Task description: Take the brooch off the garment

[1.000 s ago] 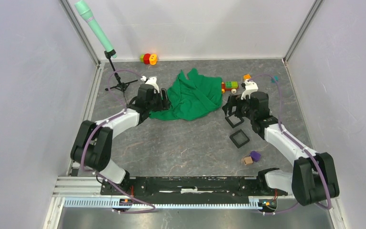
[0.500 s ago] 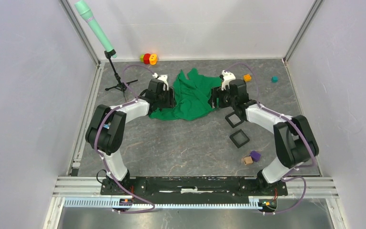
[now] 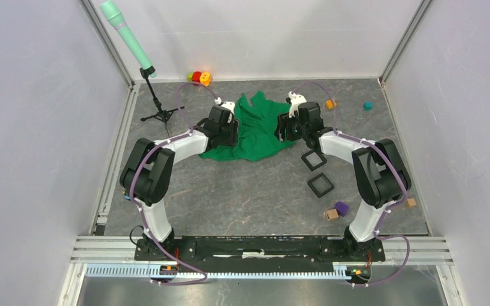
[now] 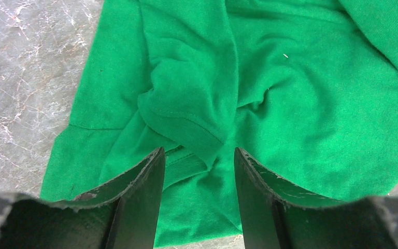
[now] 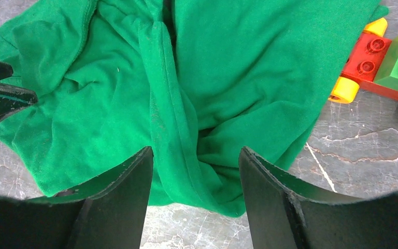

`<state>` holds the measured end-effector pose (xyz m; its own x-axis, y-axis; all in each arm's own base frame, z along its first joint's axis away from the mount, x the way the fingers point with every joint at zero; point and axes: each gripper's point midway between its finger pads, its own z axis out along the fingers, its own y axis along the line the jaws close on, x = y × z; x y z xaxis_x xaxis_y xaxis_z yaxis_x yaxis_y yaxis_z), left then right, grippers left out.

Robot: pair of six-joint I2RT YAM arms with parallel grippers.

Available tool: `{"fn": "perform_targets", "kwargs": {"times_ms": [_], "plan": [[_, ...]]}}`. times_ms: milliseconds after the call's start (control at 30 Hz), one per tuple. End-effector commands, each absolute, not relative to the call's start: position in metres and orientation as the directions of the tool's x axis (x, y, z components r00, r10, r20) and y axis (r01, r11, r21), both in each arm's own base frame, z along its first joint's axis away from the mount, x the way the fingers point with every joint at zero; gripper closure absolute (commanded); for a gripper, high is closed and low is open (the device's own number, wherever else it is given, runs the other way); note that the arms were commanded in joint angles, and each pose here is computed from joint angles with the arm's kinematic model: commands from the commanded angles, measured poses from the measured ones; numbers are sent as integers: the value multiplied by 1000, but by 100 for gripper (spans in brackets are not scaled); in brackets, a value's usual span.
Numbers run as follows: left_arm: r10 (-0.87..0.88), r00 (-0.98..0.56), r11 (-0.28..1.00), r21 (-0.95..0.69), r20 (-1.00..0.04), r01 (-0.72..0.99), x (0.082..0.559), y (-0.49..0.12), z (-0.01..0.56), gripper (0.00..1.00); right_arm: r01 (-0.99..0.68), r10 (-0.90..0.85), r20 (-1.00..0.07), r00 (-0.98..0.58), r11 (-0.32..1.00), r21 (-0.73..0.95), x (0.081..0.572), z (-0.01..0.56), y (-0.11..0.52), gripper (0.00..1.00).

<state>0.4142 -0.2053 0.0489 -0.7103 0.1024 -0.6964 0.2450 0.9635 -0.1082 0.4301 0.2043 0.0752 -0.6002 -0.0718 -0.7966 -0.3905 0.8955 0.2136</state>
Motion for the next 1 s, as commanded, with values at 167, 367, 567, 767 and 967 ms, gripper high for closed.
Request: {"fn": "perform_targets", "kwargs": {"times_ms": [167,367,567,767,967], "plan": [[170,-690,959,-44,-703,280,427,-214,50,48,-415,-75,-825,-561,887,202,449,86,218,39],[159,-713,961,-58,-682,270,431,-218,38,57,-415,-80,-814,-575,886,206,451,78,221,49],[150,-714,969,-43,-683,244,433,-212,40,95,-426,-88,-810,-579,880,209,447,78,222,77],[116,-694,981,-29,-710,194,427,-188,72,98,-406,-93,-826,-555,897,172,442,96,211,100],[-50,-654,983,-151,-755,100,418,-153,108,98,-368,-87,-843,-531,920,137,434,115,194,100]]}}
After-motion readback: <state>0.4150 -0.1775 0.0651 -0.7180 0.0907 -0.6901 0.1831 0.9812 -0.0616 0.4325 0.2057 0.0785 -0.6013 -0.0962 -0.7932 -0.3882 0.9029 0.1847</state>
